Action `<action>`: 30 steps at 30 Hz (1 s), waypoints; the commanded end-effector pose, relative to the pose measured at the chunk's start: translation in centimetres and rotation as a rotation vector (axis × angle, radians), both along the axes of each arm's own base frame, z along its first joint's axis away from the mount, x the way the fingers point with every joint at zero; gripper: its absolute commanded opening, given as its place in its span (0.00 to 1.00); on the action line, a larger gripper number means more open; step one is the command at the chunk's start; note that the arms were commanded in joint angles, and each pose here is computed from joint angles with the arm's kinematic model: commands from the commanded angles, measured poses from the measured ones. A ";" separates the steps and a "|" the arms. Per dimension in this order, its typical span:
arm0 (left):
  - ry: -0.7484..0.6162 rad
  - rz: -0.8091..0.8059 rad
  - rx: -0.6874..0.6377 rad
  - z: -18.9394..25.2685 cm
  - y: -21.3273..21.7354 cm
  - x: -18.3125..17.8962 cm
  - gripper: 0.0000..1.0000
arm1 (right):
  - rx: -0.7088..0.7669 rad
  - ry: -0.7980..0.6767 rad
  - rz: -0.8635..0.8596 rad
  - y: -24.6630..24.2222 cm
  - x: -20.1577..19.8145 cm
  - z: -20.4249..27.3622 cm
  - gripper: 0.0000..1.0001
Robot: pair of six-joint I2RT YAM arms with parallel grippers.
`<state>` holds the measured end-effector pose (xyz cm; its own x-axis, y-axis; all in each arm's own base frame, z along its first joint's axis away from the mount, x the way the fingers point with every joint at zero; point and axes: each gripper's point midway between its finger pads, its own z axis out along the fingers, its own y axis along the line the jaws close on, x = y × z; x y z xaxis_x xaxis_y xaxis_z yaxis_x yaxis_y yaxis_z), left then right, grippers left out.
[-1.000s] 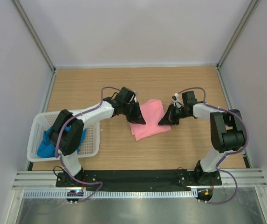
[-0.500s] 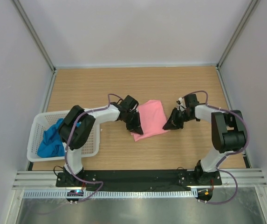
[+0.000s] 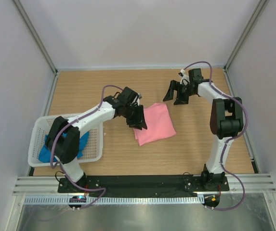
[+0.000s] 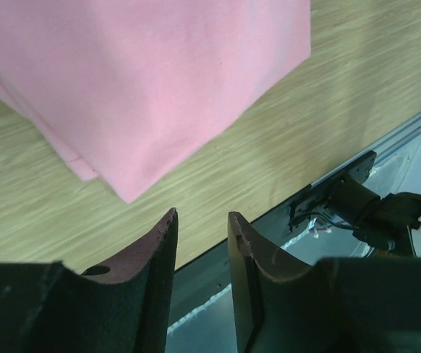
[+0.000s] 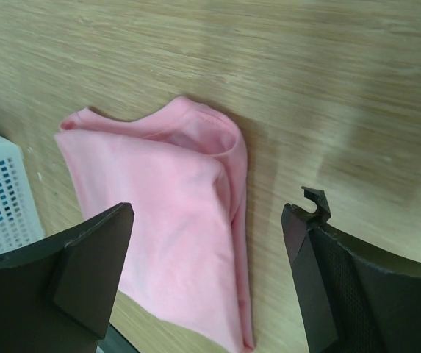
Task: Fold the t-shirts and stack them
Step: Neatly place the folded tshirt to the corner
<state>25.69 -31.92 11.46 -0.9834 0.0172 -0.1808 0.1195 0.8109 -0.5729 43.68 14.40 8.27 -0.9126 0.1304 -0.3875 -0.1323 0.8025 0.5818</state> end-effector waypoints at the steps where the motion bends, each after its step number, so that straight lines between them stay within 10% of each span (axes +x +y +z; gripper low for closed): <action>1: -0.024 -0.001 -0.010 2.7 1.3 -0.7 0.35 | 0.001 -0.024 0.112 0.4 0.4 -0.1 0.89; 22: -0.019 0.119 -0.031 4.4 6.3 -3.0 0.39 | -0.090 0.115 0.266 4.1 -2.1 -6.7 0.65; 30: -0.027 0.141 -0.038 4.5 7.5 -3.3 0.40 | -0.206 0.145 0.222 3.2 -2.5 -7.3 0.30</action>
<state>22.71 -25.07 14.91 -0.9756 -0.1193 -0.1842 0.0111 0.8114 -0.5844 41.57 18.87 2.32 -0.9476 -0.1348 -0.2896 -0.2738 0.8097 0.5191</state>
